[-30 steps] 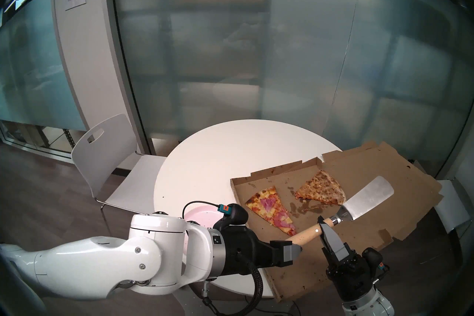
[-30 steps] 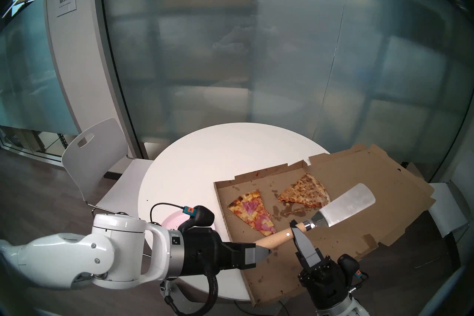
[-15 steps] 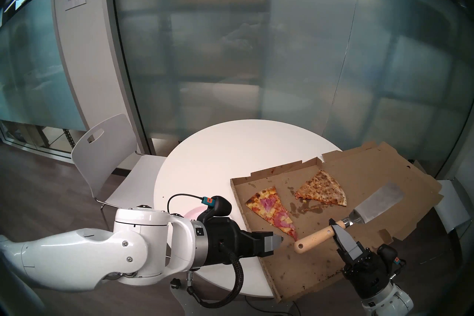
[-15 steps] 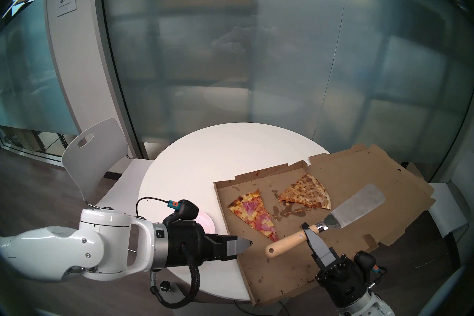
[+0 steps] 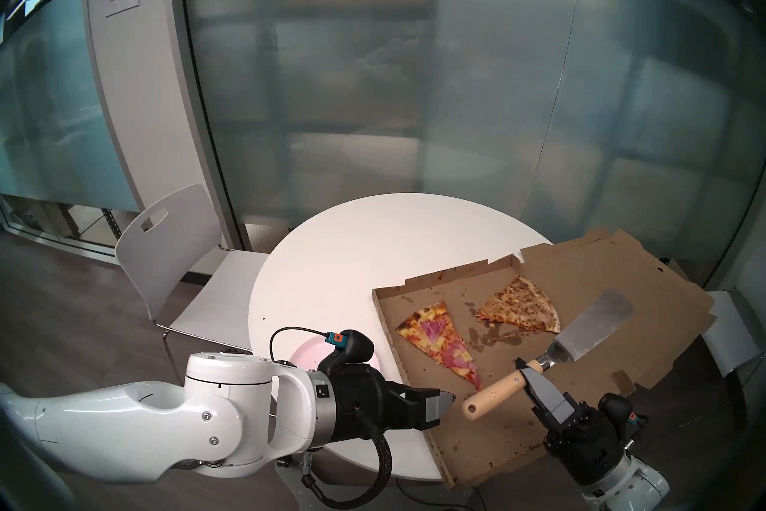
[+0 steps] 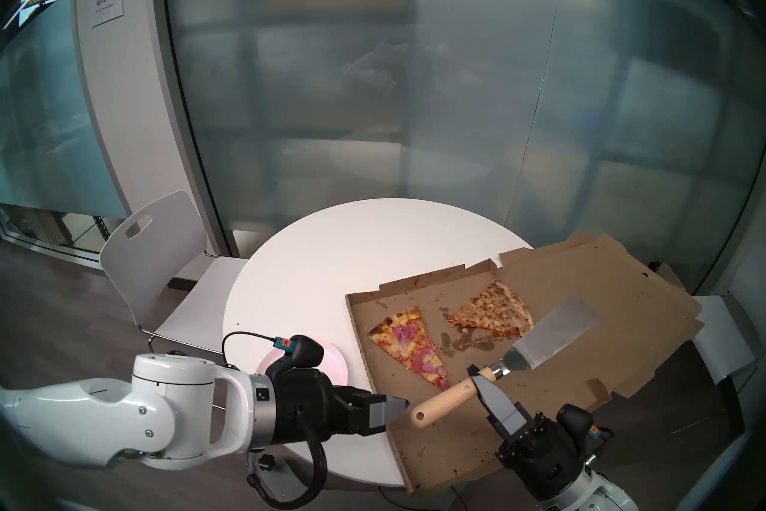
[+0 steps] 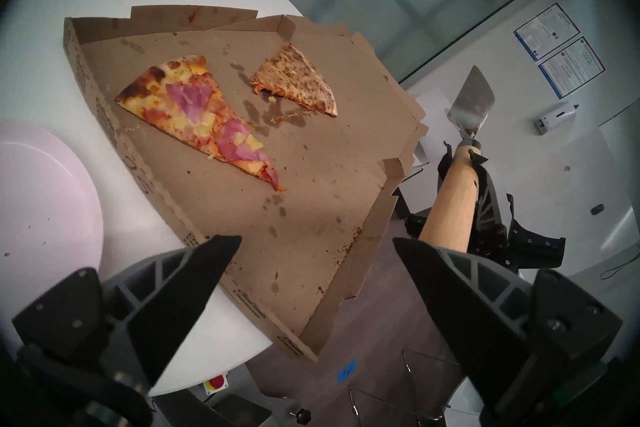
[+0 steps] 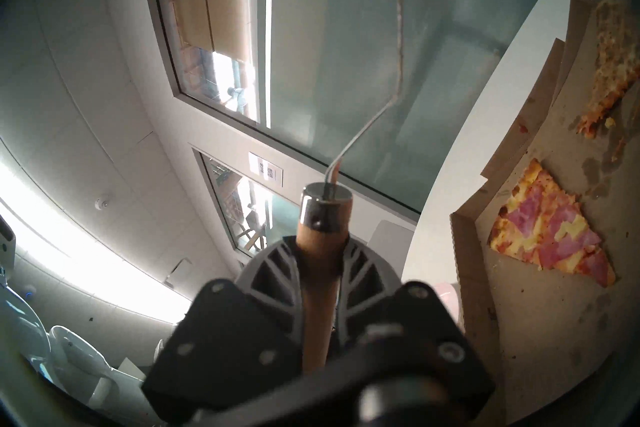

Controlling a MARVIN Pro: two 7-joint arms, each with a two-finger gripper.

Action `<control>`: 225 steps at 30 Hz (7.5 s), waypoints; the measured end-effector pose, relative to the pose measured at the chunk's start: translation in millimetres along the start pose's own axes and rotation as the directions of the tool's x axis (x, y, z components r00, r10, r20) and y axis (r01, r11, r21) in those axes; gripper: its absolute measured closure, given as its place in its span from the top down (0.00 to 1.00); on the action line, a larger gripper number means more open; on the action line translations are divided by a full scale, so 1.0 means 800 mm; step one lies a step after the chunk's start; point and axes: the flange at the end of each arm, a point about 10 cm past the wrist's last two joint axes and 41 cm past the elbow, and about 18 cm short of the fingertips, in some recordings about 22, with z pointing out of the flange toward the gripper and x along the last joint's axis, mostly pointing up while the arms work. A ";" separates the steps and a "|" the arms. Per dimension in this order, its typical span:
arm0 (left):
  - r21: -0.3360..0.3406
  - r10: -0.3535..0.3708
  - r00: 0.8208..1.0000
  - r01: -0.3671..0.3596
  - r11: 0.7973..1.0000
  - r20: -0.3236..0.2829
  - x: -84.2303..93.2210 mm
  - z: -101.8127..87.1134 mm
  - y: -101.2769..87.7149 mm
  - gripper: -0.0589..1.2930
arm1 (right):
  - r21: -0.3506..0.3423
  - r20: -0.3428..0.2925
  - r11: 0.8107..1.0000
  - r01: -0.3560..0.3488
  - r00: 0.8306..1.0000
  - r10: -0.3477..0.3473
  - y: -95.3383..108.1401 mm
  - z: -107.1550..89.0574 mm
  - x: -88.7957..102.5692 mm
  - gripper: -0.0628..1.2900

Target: Put pizza slice onto the plate

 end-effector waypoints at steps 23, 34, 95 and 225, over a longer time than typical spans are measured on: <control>0.026 0.037 0.999 -0.037 0.999 -0.009 -0.009 0.023 0.023 0.97 | 0.007 0.021 1.000 0.004 1.000 -0.005 0.008 0.017 -0.008 0.13; -0.003 0.059 0.998 -0.059 0.998 0.016 -0.011 0.030 0.033 0.97 | 0.006 0.017 1.000 0.026 1.000 -0.026 0.008 0.028 -0.008 0.12; 0.111 -0.079 0.994 0.088 0.990 -0.082 -0.007 -0.020 -0.040 0.93 | -0.185 0.180 0.953 -0.238 0.946 0.271 0.052 -0.017 0.086 0.12; 0.281 0.037 0.903 0.095 0.955 -0.428 0.034 -0.055 -0.076 0.94 | -0.477 0.713 0.791 0.382 0.695 0.093 0.050 -0.003 0.085 0.29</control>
